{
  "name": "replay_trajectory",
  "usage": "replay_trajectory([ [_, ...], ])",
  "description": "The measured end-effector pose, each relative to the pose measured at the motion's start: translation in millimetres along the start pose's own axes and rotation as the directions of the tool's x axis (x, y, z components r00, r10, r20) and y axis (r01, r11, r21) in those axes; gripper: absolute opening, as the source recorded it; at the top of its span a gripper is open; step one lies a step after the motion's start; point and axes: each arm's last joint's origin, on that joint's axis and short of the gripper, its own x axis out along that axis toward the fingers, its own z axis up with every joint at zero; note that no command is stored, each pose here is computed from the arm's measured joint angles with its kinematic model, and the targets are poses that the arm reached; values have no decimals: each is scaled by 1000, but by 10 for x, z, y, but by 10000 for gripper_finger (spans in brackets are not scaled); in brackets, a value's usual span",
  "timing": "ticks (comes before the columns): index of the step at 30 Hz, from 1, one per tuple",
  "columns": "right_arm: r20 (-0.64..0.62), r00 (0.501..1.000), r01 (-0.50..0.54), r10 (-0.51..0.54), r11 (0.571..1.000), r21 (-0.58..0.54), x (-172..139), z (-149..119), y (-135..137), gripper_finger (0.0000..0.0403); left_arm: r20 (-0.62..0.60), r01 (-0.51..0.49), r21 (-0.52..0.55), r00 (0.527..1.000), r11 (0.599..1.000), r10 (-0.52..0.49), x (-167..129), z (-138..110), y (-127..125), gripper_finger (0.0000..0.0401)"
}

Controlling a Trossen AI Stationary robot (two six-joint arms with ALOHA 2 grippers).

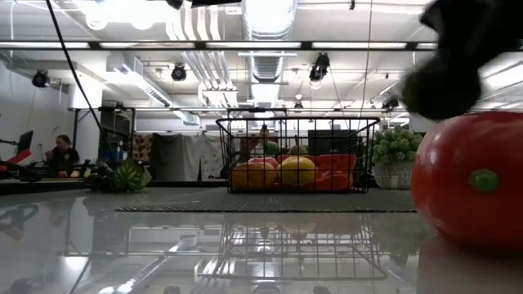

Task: Build produce basket
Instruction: Put the plum into the wire basket

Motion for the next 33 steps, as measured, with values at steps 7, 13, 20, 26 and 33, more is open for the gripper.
replay_trajectory([
  [7, 450, 884, 176, -129, 982, -64, -118, 23, -230, 246, 184, 260, -39, 951, 965, -249, -16, 126, -48, 266],
  [13, 749, 652, 276, -118, 957, -90, -6, 78, -361, 246, 297, 349, -49, 900, 936, -320, 9, 177, -96, 266],
  [20, 885, 447, 380, -129, 923, -57, 118, 34, -546, 246, 318, 352, -96, 897, 931, -306, 148, 74, -228, 266],
  [26, 899, 423, 381, -113, 922, -63, 195, 36, -636, 247, 328, 331, -178, 908, 927, -261, 372, -106, -298, 266],
  [33, 897, 426, 383, -115, 921, -64, 208, 31, -644, 247, 297, 307, -239, 926, 921, -232, 645, -285, -310, 265],
])
